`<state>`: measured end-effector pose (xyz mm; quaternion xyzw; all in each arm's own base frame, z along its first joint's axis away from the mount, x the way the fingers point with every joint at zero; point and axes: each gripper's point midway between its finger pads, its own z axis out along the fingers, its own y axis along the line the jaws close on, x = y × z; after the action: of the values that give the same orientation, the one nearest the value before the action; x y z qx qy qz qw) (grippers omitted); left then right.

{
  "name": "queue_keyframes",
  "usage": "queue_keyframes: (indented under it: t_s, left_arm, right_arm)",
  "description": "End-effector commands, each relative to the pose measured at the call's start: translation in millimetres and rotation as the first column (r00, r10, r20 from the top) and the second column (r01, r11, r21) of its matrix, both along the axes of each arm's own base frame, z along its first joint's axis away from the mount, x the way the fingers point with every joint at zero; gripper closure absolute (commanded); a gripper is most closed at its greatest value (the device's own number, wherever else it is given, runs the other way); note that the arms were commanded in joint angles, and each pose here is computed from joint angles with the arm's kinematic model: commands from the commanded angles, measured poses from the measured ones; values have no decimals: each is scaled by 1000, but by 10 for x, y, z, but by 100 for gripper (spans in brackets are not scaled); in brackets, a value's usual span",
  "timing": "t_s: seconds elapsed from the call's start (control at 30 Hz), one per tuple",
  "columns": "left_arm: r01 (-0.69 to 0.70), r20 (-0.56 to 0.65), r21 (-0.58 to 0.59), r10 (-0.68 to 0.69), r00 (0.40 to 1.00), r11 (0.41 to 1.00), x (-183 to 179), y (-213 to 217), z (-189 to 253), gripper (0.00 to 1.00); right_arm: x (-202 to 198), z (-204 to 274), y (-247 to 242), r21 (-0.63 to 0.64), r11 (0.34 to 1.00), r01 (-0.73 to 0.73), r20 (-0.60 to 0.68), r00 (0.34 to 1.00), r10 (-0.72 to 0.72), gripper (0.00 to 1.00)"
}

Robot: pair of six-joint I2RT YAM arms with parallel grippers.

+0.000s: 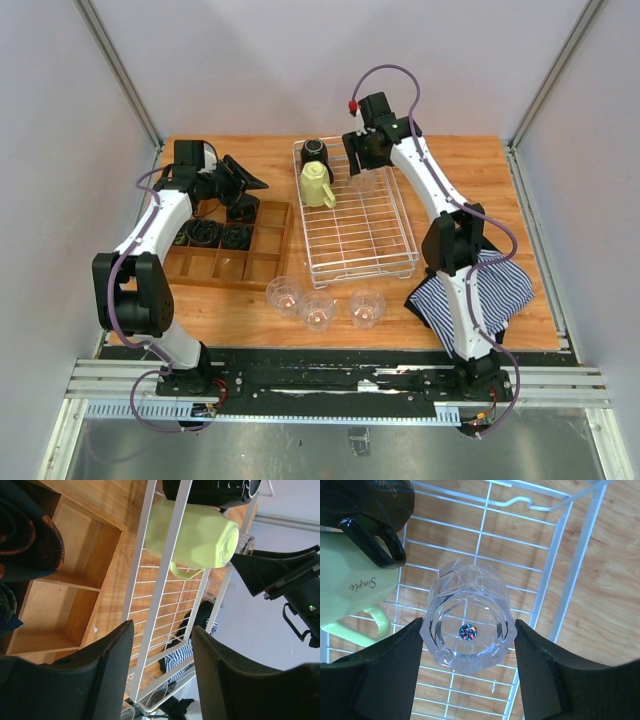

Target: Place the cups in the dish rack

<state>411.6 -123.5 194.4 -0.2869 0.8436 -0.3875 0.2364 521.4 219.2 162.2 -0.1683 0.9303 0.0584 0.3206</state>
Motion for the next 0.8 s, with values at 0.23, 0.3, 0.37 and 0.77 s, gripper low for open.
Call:
queue_keyframes:
  t_s: [0.23, 0.3, 0.37, 0.77]
  left_arm:
    - [9, 21, 3, -9, 1000, 1000, -6, 28, 73, 47]
    - [8, 19, 4, -8, 1000, 1000, -19, 30, 64, 48]
    - [7, 18, 2, -7, 1000, 1000, -28, 29, 61, 48]
    - [6, 22, 1, -6, 1000, 1000, -64, 26, 68, 48]
  right_arm:
    - [0, 3, 93, -42, 998, -49, 21, 999, 50, 58]
    - [2, 30, 118, -28, 998, -54, 31, 998, 55, 49]
    - [10, 50, 136, -18, 998, -56, 42, 998, 57, 40]
    - [-3, 363, 174, 51, 997, -56, 129, 990, 49, 18]
